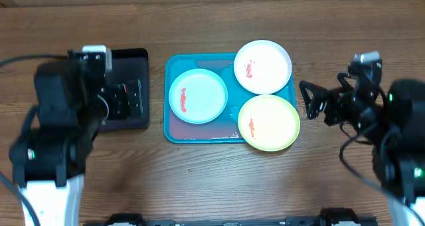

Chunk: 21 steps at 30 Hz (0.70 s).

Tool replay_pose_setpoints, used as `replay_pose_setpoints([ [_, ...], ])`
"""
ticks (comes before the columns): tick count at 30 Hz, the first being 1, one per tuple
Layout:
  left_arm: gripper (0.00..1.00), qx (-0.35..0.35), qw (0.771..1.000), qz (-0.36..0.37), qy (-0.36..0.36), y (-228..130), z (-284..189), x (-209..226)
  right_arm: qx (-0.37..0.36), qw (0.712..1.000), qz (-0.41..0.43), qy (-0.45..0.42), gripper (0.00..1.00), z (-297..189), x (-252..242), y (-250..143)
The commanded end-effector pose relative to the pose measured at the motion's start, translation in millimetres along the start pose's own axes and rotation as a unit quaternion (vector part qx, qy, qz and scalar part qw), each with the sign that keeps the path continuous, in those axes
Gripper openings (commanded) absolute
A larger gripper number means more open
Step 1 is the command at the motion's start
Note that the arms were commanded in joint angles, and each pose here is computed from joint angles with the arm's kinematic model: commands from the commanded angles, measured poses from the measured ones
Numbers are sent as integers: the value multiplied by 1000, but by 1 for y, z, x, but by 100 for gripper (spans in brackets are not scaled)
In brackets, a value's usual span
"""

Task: Clean dirty plates on tray and stack at the side
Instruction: 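Move left gripper to the sponge and right gripper to the light-blue plate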

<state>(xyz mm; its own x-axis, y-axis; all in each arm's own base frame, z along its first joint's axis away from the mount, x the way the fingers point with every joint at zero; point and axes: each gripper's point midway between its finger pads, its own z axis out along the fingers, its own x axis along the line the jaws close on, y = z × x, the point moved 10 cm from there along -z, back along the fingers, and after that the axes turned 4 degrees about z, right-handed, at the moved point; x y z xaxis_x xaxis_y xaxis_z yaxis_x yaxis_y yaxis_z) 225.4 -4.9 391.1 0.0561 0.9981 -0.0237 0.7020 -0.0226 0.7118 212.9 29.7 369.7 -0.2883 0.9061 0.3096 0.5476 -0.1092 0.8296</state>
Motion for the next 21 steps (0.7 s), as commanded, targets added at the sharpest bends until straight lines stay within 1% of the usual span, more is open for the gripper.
replay_pose_setpoints([
  [1,100,29,1000,-8,-8,18,7,1,45,998,16,36,100,12,3,20],
  [5,100,79,997,-5,-7,18,29,2,107,992,48,41,100,38,-5,25],
  [7,100,99,995,-9,-14,18,42,2,108,992,52,45,100,52,-11,28],
  [11,100,144,989,-15,-28,15,68,1,123,981,118,93,100,79,-15,30],
  [12,100,154,988,-15,-28,15,74,2,124,980,119,103,100,88,-16,31],
  [14,100,165,986,-15,-26,14,83,2,128,980,112,108,96,103,-15,30],
  [15,100,169,985,-16,-26,14,85,3,134,979,111,107,93,116,-12,29],
  [17,100,169,985,-26,-20,15,89,3,148,978,126,74,88,139,-8,22],
  [21,100,162,984,-66,23,17,89,9,177,975,135,25,85,179,7,3],
])
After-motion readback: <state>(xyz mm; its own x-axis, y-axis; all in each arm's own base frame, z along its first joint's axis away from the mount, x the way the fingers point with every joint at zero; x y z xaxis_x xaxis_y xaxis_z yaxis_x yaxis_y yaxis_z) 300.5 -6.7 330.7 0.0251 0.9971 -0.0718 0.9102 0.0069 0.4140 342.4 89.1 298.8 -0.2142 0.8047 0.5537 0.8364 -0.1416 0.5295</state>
